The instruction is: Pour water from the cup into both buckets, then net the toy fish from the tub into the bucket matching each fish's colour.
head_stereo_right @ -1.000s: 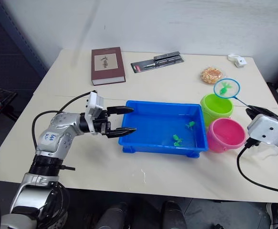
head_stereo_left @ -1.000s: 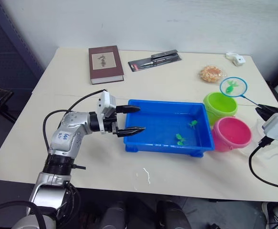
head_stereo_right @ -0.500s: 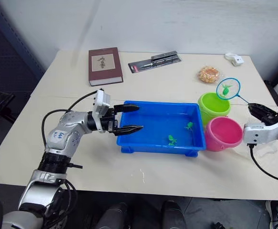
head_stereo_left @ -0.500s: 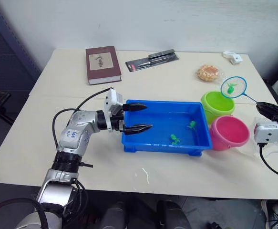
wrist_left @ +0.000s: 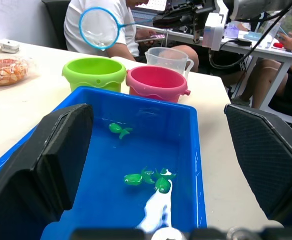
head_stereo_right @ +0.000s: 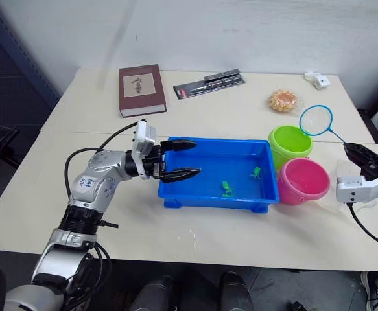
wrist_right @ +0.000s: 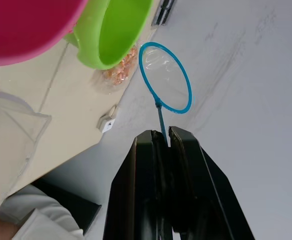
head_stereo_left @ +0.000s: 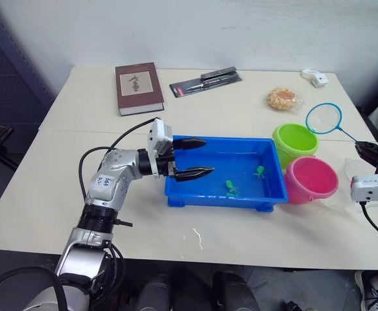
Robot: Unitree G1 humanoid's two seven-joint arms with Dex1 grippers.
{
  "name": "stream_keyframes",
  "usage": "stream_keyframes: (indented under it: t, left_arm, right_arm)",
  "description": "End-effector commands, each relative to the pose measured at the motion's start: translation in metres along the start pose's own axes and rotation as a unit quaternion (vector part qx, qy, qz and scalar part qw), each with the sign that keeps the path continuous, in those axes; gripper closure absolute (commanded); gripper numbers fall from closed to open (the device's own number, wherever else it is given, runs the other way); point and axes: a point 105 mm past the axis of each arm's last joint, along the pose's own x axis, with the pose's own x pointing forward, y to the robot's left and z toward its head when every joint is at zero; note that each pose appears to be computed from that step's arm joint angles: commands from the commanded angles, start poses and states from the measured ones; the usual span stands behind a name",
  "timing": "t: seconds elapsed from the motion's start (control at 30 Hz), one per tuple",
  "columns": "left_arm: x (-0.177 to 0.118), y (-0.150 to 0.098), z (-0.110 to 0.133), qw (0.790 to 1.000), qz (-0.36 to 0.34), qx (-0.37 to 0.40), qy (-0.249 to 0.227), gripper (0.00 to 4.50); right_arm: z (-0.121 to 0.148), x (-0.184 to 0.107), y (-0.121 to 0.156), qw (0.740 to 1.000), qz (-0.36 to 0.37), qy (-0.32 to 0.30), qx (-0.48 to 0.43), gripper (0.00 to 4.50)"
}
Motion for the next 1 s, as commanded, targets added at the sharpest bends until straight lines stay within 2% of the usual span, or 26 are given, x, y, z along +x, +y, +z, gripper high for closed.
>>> stream_keyframes:
  t: [0.03, 0.1, 0.2, 0.3, 0.4, 0.5, 0.53, 0.63, 0.83, 1.0]
  left_arm:
    - [0.004, -0.001, 0.012, 1.000, -0.008, 0.024, -0.008, 0.01]
    - [0.003, -0.001, 0.012, 1.000, -0.007, 0.024, -0.007, 0.01]
    - [-0.005, 0.001, 0.010, 1.000, 0.002, 0.025, 0.007, 0.01]
    - [-0.016, 0.002, 0.007, 0.999, 0.009, 0.027, 0.019, 0.01]
    - [-0.030, 0.004, 0.005, 0.999, 0.017, 0.027, 0.033, 0.01]
    - [-0.043, 0.005, 0.002, 0.998, 0.025, 0.027, 0.048, 0.01]
    - [-0.045, 0.006, 0.002, 0.998, 0.025, 0.027, 0.050, 0.01]
    - [-0.049, 0.006, 0.002, 0.998, 0.026, 0.027, 0.052, 0.01]
    - [-0.053, 0.005, 0.000, 0.998, 0.028, 0.025, 0.052, 0.01]
    - [-0.055, 0.004, -0.002, 0.998, 0.030, 0.026, 0.053, 0.01]
  right_arm:
    - [-0.016, -0.003, -0.019, 0.999, -0.033, 0.034, 0.001, 4.50]
    - [-0.016, -0.004, -0.027, 0.997, -0.053, 0.034, 0.039, 4.50]
    - [0.005, -0.006, -0.063, 0.978, -0.121, -0.026, 0.168, 4.50]
    - [0.026, -0.007, -0.075, 0.957, -0.109, -0.079, 0.256, 4.50]
    - [0.058, -0.008, -0.086, 0.916, -0.080, -0.145, 0.366, 4.50]
    - [0.103, -0.009, -0.079, 0.844, 0.021, -0.199, 0.497, 4.50]
    - [0.113, -0.010, -0.074, 0.830, 0.053, -0.202, 0.516, 4.50]
    - [0.134, -0.012, -0.067, 0.815, 0.111, -0.206, 0.530, 4.50]
    - [0.152, -0.009, -0.052, 0.755, 0.180, -0.178, 0.605, 4.50]
    - [0.157, -0.002, -0.038, 0.733, 0.230, -0.152, 0.622, 4.50]
